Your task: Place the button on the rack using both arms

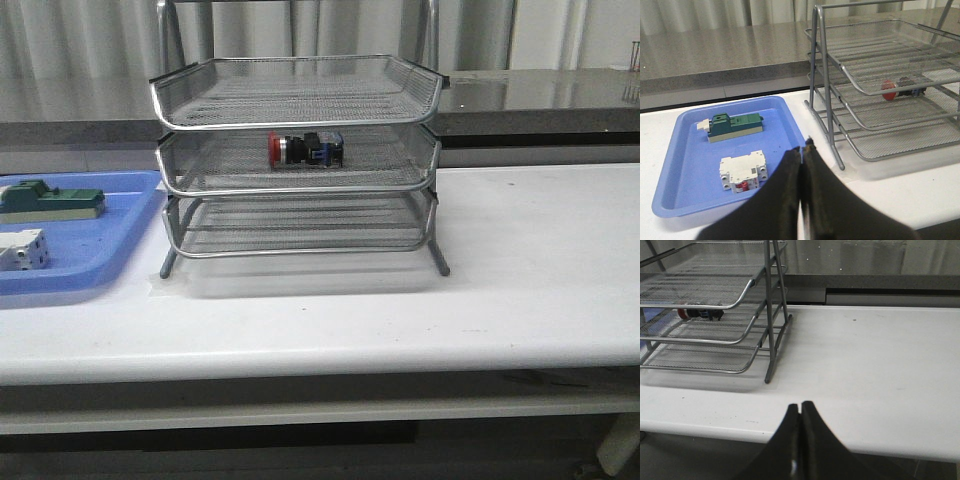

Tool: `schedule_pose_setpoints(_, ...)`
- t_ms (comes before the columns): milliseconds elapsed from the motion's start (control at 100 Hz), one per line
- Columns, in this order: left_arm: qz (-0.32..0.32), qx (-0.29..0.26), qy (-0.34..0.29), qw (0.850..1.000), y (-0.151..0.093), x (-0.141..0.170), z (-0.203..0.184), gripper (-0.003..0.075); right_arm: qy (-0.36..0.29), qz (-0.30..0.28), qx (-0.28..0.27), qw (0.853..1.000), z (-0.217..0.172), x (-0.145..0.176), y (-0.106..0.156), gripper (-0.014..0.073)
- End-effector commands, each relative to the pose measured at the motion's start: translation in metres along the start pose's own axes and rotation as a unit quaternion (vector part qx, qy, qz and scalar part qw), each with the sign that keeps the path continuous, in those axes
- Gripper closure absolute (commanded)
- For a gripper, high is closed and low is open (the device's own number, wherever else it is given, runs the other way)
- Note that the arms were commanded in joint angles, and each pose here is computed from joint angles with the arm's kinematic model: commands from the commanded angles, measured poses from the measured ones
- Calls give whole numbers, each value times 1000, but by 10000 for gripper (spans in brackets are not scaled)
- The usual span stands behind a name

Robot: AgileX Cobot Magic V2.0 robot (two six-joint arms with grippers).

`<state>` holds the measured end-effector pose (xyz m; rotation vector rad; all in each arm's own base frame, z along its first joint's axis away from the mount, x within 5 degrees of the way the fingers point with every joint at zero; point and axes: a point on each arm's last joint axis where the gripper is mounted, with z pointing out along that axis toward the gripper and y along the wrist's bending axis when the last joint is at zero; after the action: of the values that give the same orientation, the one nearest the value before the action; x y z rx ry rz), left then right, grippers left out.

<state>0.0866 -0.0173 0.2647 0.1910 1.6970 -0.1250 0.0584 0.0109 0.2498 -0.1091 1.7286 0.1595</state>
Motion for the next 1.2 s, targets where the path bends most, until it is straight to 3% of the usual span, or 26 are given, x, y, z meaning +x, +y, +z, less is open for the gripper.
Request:
schedule_pose_setpoints(0,-10,-10,-52,999,2,-16,-1,741,-69,-4,7,998,-4,-4,-1,662)
schedule_pose_setpoints(270,-10,-10,-52,999,2,-16,-1,741,-114,-9,9,993,-7,22,-3,662)
schedule_pose_setpoints(600,-10,-10,-52,999,2,-16,-1,741,-121,5,10,993,1,41,-4,662)
schedule_pose_setpoints(1190,-10,-10,-52,999,2,-16,-1,741,-113,7,10,993,1,42,-4,662)
